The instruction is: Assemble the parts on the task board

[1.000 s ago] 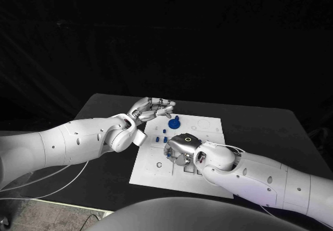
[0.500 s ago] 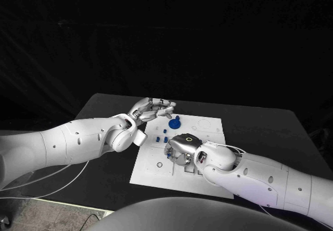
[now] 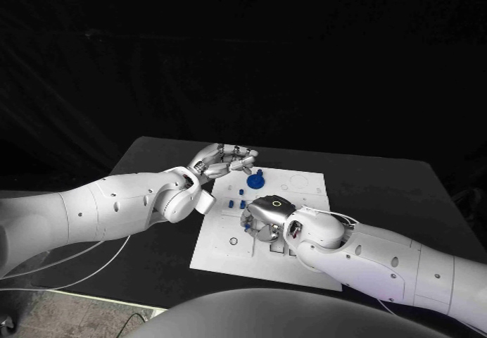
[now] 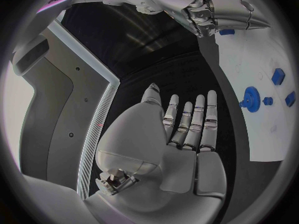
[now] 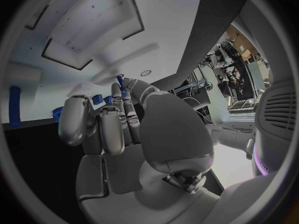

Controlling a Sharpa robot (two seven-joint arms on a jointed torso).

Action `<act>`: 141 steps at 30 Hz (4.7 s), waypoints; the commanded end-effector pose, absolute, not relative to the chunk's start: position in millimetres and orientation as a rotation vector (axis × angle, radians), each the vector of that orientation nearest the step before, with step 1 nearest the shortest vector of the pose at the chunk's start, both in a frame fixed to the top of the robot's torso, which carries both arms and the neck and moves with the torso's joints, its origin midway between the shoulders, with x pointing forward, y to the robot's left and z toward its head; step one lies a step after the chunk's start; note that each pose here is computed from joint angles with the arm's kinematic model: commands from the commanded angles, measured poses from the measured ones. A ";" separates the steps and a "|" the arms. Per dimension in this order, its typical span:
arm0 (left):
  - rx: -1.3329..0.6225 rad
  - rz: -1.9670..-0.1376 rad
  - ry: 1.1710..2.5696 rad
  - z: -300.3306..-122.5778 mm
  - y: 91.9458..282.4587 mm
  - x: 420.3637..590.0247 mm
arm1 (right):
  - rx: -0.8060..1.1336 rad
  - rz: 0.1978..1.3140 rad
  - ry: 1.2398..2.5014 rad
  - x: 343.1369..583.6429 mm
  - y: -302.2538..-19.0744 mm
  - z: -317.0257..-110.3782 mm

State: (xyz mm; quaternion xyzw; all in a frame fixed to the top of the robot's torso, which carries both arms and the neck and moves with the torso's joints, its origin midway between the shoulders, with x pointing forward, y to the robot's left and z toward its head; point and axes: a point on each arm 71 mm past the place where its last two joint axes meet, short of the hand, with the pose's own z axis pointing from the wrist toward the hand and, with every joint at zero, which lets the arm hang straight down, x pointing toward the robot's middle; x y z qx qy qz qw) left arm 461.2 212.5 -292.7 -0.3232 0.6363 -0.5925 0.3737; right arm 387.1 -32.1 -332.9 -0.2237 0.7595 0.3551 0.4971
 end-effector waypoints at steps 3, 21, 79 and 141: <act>-0.830 -1.540 1.634 -292.7 210.3 460.7 | -0.544 0.865 1.847 385.6 -30.9 -334.0; -0.834 -1.540 1.643 -294.0 210.2 460.5 | -0.540 0.864 1.855 384.5 -30.3 -334.8; -0.840 -1.539 1.654 -296.1 210.3 459.7 | -0.537 0.829 1.779 389.3 -49.4 -325.1; -0.872 -1.531 1.657 -303.3 218.5 456.3 | -0.389 0.616 1.894 437.7 -142.9 -322.8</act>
